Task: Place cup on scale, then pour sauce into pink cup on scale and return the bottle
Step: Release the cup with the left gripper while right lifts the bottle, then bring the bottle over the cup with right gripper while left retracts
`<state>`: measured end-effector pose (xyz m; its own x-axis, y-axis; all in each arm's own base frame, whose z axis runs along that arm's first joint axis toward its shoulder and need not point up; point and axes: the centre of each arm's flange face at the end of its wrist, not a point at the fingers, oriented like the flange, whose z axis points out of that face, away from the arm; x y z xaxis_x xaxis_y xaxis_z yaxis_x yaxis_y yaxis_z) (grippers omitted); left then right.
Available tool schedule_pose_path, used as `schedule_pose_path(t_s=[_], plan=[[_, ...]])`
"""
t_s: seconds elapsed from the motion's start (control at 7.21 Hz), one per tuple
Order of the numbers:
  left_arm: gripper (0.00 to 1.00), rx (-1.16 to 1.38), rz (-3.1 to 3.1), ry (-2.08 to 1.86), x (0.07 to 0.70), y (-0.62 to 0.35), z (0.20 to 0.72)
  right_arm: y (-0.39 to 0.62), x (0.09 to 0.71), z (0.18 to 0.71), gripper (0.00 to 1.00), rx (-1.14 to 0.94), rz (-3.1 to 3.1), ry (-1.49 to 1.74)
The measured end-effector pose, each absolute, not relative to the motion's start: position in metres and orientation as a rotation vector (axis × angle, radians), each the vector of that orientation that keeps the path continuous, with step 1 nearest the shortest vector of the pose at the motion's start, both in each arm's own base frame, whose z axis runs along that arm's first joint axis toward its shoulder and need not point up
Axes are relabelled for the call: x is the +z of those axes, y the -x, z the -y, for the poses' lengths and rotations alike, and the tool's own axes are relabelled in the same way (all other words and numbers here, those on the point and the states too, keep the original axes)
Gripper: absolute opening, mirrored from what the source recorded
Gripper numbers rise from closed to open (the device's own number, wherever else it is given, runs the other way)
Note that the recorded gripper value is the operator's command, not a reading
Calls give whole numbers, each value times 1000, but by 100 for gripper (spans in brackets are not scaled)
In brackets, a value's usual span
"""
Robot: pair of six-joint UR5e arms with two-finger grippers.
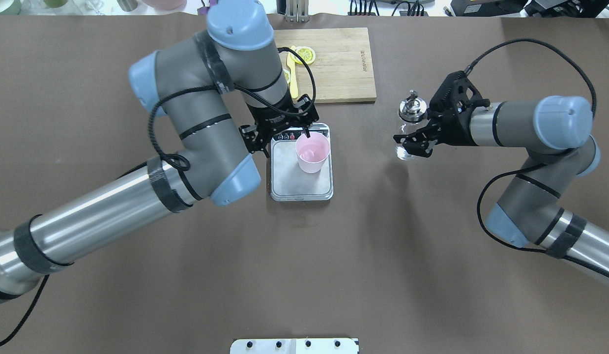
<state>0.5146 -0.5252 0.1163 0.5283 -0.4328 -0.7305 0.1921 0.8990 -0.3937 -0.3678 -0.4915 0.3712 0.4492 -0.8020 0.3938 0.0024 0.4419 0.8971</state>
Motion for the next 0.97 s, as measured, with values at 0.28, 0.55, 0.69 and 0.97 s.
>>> schedule_pose_path(t_s=[0.28,0.55,0.69,0.97], plan=[[98,-317,-926,240,118,-456,522,390,341,497,36,-633,938,-950],[98,-289,-904,198,136,-407,523,404,303,483,36,-679,847,-899],[98,-291,-895,178,148,-387,531,405,286,471,36,-703,799,-872],[98,-247,-875,120,182,-347,547,406,275,455,36,-726,725,-831]])
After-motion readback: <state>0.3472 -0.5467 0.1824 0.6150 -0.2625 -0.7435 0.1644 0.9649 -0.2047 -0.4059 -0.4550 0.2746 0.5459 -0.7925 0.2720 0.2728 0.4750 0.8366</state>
